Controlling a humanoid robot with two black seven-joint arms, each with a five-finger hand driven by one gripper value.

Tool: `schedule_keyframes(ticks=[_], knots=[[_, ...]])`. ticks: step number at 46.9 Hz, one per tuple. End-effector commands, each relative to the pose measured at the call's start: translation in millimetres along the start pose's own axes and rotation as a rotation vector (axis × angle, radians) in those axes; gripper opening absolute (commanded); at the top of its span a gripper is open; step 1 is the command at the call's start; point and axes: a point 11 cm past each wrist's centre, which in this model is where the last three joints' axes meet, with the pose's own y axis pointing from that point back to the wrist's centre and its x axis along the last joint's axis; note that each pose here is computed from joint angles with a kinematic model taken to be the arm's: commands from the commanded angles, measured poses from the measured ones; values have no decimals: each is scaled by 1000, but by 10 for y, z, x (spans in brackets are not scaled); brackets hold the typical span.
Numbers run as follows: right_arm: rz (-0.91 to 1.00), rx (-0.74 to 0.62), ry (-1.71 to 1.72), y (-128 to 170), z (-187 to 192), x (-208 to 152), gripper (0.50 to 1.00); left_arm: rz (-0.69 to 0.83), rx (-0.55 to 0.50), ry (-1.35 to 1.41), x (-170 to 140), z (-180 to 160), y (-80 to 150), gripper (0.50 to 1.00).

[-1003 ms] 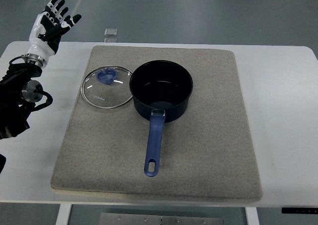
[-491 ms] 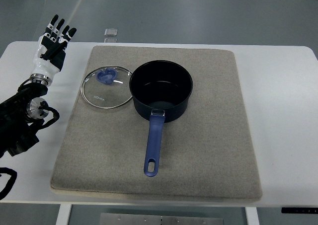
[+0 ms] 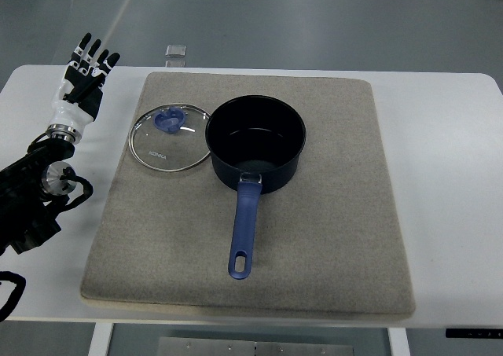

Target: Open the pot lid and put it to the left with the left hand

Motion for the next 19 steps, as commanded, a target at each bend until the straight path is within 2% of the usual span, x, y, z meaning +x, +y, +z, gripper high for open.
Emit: schedule_keyframes(ticks=[1, 19], knots=[[0, 0, 0, 0, 0, 0, 915, -3, 4, 2, -2, -18, 12, 990], [0, -2, 3, 0, 11, 0, 915, -2, 3, 5, -10, -23, 10, 990]])
